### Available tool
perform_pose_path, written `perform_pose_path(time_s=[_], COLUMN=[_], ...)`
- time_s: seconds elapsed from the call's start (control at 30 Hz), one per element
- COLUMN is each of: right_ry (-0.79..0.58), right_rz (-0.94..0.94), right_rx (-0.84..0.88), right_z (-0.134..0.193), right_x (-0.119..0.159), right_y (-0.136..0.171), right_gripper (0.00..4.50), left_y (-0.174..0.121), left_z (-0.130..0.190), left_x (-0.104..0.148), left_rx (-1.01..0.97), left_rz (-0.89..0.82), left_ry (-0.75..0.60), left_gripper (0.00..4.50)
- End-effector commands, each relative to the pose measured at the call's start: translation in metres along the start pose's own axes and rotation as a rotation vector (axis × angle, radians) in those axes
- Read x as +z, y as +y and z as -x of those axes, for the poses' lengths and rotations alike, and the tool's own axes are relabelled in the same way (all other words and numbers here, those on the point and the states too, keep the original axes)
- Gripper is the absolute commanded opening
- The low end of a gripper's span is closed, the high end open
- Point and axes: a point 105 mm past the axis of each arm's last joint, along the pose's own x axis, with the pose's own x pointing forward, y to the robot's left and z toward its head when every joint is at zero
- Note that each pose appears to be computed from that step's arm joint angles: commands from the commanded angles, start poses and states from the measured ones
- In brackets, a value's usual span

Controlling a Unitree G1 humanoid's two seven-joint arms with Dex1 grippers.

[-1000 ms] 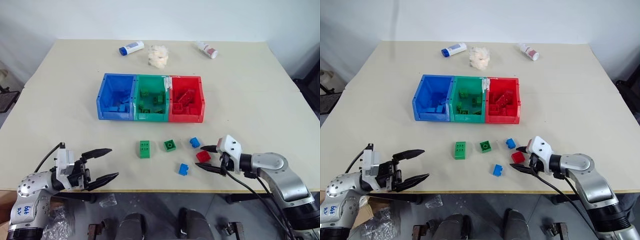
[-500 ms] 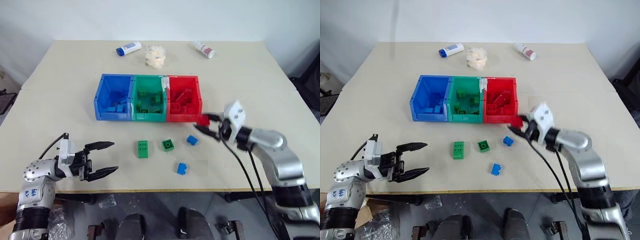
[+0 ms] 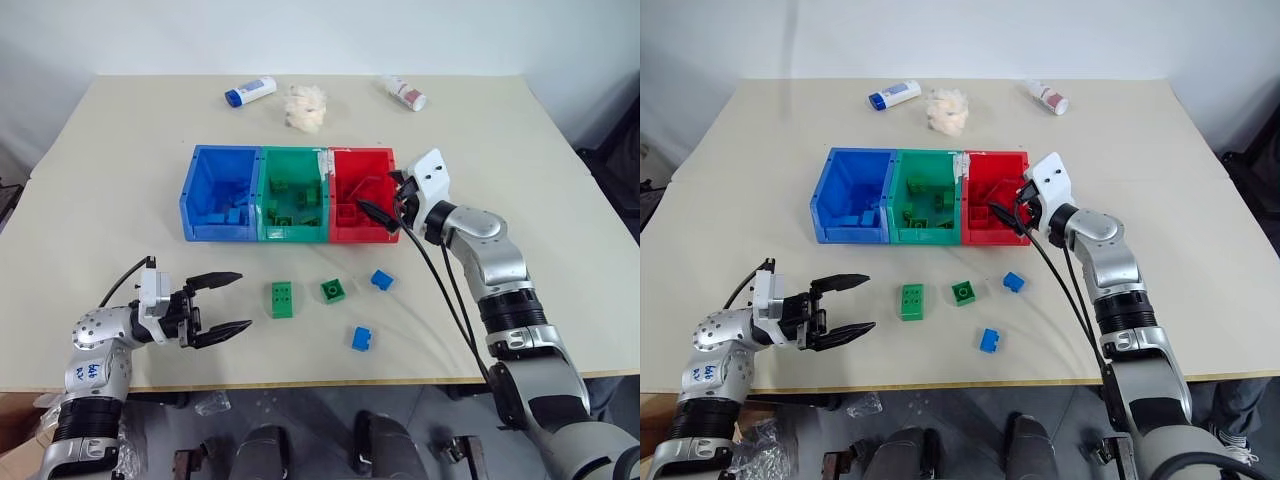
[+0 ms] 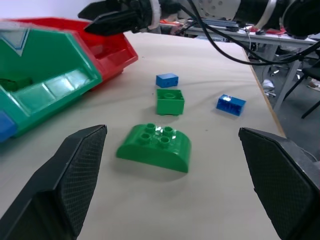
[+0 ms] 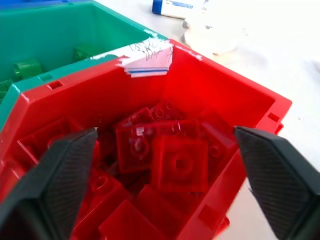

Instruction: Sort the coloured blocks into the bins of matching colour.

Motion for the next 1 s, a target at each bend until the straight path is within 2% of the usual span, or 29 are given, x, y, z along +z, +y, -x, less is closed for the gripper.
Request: perform_pose_path(time_s=[0.03, 0.1, 0.23, 0.33, 0.53, 0.67, 0.83, 1.0], right_ry=[-0.077, -0.060, 0.002, 0.153, 0.298, 0.292, 0.253, 0.262], right_rz=[0.040, 0.070, 0.075, 0.043, 0.021, 0.015, -0.006, -0.010], right_rx=[0.103, 0.188, 0.239, 0.237, 0.213, 0.220, 0.311, 0.420], right_z=[0.033, 0.064, 0.102, 0.157, 0.201, 0.196, 0.167, 0.148], right_x=[0.018, 0.013, 0.003, -0.019, -0.037, -0.035, -0.031, -0.033], right_y=[0.010, 0.024, 0.036, 0.039, 0.042, 0.047, 0.070, 0.098], right_gripper=[4.44, 4.44, 4.44, 4.44, 4.44, 4.44, 4.44, 4.44], left_y=[0.004, 0.006, 0.010, 0.013, 0.017, 0.019, 0.015, -0.007], left_z=[0.000, -0.002, -0.004, -0.008, -0.006, -0.006, -0.007, -0.007], left_x=[0.006, 0.005, 0.003, 0.000, -0.001, -0.001, -0.001, -0.001], left_rx=[-0.021, -0.035, -0.054, -0.078, -0.105, -0.113, -0.122, -0.121], left_rz=[-0.034, -0.030, -0.022, -0.013, -0.003, -0.005, -0.013, -0.009], left_ry=[-0.001, 0.002, 0.001, 0.004, 0.016, 0.017, 0.015, 0.000], left_gripper=[4.50, 4.50, 4.50, 4.50, 4.50, 4.50, 4.50, 4.50])
